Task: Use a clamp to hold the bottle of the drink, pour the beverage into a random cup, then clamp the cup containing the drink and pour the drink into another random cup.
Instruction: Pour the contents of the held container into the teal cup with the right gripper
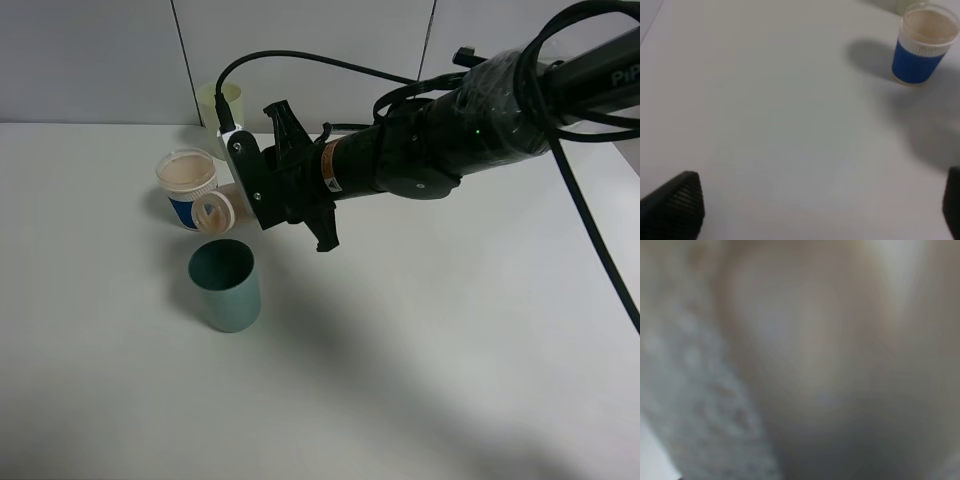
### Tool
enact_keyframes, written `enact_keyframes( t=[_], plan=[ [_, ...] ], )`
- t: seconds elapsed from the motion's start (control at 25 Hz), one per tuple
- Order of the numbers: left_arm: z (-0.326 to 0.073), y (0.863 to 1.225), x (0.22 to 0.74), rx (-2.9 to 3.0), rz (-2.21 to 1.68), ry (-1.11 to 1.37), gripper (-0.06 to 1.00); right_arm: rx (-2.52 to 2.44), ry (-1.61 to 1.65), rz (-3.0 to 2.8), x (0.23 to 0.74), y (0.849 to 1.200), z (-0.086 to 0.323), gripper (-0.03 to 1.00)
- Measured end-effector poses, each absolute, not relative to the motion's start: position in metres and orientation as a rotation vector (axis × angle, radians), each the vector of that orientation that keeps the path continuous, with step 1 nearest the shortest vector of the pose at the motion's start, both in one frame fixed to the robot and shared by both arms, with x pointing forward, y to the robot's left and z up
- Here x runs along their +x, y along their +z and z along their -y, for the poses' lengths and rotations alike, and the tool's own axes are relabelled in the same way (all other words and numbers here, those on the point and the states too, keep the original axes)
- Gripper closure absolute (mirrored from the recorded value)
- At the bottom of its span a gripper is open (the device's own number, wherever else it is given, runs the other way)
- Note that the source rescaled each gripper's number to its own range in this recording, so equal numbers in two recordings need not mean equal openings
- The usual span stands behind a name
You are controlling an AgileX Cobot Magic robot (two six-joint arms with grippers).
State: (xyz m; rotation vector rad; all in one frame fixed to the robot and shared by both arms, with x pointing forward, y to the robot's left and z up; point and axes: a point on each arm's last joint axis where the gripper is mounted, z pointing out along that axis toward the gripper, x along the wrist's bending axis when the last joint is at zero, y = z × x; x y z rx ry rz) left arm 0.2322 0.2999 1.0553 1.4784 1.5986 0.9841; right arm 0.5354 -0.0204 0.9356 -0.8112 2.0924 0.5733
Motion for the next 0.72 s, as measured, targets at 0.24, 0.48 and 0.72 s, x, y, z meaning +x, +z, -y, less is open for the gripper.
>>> enact_keyframes(
  t=[0.24, 0.48, 0.72],
  plan=[
    [-0.2999, 1.0553, 0.2322, 1.478, -1.599, 0.984, 0.07, -0.835, 0.552, -2.086, 0.5355, 0.9351, 0.0210, 0.96],
    [-0.2999, 1.0553, 0.2322, 1.478, -1.599, 0.984, 0.07, -0.866, 0.526, -2.076, 0.5357, 0.9346, 0.0216, 0.96],
    [-0.2999, 1.0553, 0.2322, 1.478, -1.599, 0.984, 0.07, -0.876, 0.508, -2.080, 0.5359, 0.9338, 0.0225, 0.96]
  ],
)
